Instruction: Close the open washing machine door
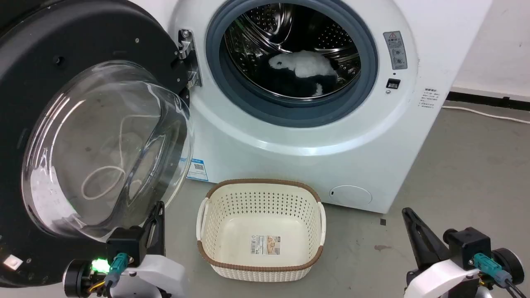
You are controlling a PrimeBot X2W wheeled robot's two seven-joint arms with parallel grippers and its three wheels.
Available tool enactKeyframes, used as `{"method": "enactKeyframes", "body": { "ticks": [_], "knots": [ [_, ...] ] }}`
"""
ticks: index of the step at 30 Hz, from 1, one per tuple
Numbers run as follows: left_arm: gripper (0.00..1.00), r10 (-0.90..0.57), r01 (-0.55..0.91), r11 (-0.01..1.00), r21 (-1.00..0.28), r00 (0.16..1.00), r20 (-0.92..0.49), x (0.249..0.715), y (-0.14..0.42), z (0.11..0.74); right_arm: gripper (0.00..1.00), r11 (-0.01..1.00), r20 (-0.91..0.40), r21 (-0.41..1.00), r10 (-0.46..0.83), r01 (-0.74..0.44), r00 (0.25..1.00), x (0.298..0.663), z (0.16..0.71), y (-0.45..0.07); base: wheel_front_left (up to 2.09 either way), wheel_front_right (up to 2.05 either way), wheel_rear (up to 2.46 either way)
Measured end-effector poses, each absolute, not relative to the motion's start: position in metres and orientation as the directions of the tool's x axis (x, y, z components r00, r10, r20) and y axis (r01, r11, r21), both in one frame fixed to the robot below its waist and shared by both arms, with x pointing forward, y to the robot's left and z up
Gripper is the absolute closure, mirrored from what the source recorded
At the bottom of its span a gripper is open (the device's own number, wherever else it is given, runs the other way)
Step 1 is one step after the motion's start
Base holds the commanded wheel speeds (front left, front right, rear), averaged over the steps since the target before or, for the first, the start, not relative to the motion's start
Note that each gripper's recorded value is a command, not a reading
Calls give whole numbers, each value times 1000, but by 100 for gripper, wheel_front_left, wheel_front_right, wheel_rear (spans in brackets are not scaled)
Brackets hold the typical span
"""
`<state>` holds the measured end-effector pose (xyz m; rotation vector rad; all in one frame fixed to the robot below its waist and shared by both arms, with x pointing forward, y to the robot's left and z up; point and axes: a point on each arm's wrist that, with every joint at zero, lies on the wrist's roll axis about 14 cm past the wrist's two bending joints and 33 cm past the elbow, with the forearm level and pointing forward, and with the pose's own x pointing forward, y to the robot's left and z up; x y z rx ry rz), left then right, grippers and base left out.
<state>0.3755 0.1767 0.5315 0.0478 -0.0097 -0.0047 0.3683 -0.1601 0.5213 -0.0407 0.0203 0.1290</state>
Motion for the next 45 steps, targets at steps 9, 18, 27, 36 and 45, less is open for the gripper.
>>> {"method": "enactKeyframes", "body": {
  "ticks": [9, 18, 27, 36, 45],
  "knots": [
    [100, -5, 4, 999, 48, 1000, 10, 376, 177, 531, 100, 991, -23, -39, 128, -129, 991, 368, 521, -160, 0, 0, 0],
    [100, -5, 4, 999, 48, 1000, 9, 376, 177, 531, 100, 991, -23, -39, 128, -129, 991, 368, 521, -160, 0, 0, 0],
    [100, -5, 4, 999, 48, 1000, 9, 376, 177, 531, 100, 991, -23, -39, 128, -129, 991, 368, 521, -160, 0, 0, 0],
    [100, -4, 4, 999, 48, 1000, 9, 376, 177, 531, 100, 991, -23, -39, 128, -129, 991, 368, 521, -160, 0, 0, 0],
    [0, -6, 5, 999, 47, 1000, 9, 376, 176, 531, 0, 991, -24, -38, 129, -130, 991, 368, 521, -160, 0, 0, 0]
  ]
}}
